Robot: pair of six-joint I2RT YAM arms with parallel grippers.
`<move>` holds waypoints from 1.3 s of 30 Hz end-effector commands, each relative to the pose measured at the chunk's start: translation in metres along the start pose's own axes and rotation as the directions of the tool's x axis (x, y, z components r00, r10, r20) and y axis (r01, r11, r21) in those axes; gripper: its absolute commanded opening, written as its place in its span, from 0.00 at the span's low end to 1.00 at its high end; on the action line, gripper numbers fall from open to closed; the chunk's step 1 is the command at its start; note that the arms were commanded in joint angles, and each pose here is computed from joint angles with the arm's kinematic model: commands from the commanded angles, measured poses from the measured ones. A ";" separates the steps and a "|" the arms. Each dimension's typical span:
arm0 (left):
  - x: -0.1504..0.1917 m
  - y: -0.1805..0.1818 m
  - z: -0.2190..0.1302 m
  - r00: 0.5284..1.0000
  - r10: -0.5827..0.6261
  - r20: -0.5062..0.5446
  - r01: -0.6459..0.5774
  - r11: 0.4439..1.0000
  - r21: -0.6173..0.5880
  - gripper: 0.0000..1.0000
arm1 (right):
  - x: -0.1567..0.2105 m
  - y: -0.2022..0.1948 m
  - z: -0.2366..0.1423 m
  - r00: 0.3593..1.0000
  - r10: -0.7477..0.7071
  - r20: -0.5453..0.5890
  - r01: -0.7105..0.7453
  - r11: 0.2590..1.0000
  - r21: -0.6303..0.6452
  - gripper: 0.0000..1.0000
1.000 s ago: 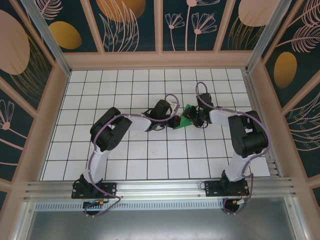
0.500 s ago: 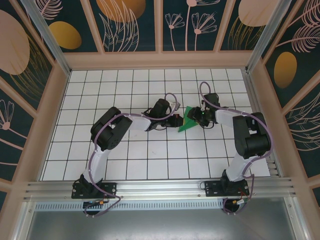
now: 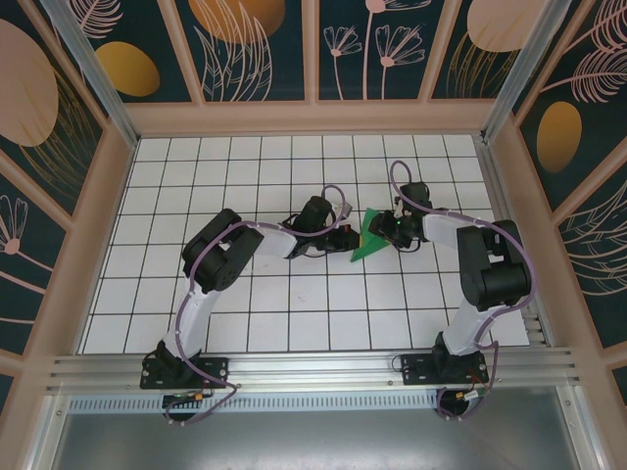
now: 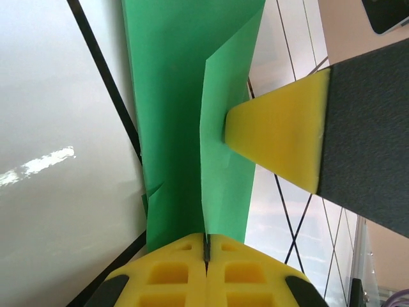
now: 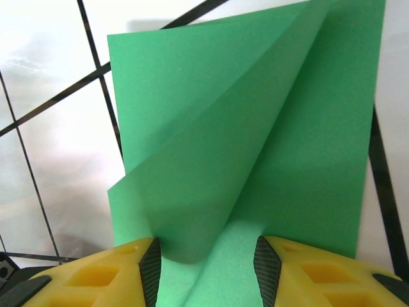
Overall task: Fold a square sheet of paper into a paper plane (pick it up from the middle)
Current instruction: Fourth fold the wing at the center of the table.
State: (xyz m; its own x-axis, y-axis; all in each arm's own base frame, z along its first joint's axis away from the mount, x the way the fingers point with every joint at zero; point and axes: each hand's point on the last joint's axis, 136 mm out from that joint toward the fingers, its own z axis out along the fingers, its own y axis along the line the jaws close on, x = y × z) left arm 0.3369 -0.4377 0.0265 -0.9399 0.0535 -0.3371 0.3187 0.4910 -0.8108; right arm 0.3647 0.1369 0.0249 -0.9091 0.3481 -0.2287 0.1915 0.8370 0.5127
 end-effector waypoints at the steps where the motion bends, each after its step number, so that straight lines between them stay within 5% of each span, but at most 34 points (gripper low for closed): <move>1: 0.006 0.010 0.003 0.999 -0.042 -0.025 0.042 0.999 -0.014 0.05 | 0.002 -0.028 0.006 0.999 0.035 -0.014 -0.033 0.992 0.123 0.45; 15: 0.004 0.018 0.002 0.998 -0.070 0.000 0.070 0.997 -0.046 0.05 | 0.016 -0.053 0.020 0.996 0.057 -0.066 -0.039 0.968 0.246 0.46; 24: 0.005 0.021 0.003 0.998 -0.070 0.000 0.070 0.996 -0.048 0.06 | 0.020 -0.054 0.021 0.996 0.063 -0.065 -0.044 0.966 0.255 0.36; 39: -0.001 0.013 -0.004 0.998 -0.053 0.029 0.054 0.998 -0.040 0.13 | 0.023 -0.063 0.023 0.994 0.078 -0.072 -0.050 0.944 0.326 0.43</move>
State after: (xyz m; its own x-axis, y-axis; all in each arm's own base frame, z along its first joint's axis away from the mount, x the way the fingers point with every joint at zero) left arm 0.3404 -0.4372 0.0264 -0.9470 0.0218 -0.3205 0.2881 0.4986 -0.8175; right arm 0.3684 0.1349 0.0172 -0.9112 0.3612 -0.1980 0.2482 0.8651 0.4359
